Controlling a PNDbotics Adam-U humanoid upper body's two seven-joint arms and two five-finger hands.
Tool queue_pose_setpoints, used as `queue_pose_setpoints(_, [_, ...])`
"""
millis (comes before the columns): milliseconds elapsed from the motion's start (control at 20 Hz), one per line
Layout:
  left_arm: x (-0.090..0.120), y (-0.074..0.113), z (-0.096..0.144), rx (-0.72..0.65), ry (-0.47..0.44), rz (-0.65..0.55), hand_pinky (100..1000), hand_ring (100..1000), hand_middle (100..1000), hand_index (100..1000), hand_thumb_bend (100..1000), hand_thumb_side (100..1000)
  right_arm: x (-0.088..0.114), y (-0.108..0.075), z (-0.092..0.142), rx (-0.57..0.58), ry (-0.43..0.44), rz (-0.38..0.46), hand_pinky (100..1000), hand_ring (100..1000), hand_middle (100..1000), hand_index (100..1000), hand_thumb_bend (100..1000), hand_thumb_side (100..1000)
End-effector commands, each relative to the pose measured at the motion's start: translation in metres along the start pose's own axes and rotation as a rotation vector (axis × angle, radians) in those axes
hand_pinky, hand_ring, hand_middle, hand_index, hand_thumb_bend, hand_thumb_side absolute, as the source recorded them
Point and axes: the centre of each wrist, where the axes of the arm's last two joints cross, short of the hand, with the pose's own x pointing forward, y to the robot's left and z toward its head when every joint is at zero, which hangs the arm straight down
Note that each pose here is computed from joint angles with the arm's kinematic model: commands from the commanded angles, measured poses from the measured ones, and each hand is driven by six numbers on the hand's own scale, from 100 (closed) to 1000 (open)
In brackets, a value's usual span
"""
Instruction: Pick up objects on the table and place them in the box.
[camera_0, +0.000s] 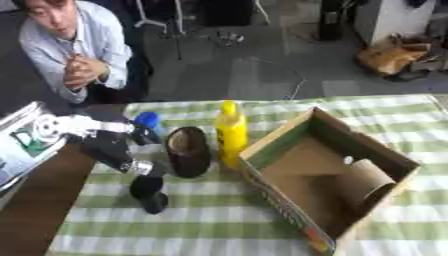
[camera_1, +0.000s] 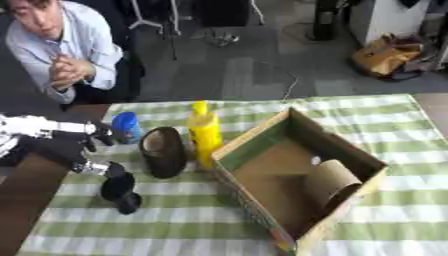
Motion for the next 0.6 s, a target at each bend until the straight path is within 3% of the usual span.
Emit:
queue_pose_setpoints(50, [-0.005, 0.004, 0.006, -0.078, 0.097, 0.012, 914, 1000, 1000, 1000, 639, 683, 0.005, 0.001, -0.008, -0.015, -0.028, -0.020, 822, 804, 672, 648, 100, 1000])
queue_pose_setpoints(400, [-0.012, -0.003, -0.003, -0.102, 0.112, -0.028, 841, 976, 1000, 1000, 667, 621, 0.005, 0.001, -0.007, -0.014, -0.023, -0.025, 824, 804, 670, 643, 100, 1000])
queue_pose_setpoints(600, [-0.015, -0.007, -0.007, -0.125, 0.095, -0.036, 857, 987, 1000, 1000, 696, 610, 0.006, 0.002, -0.007, -0.015, -0.023, -0.028, 824, 804, 668, 640, 100, 1000])
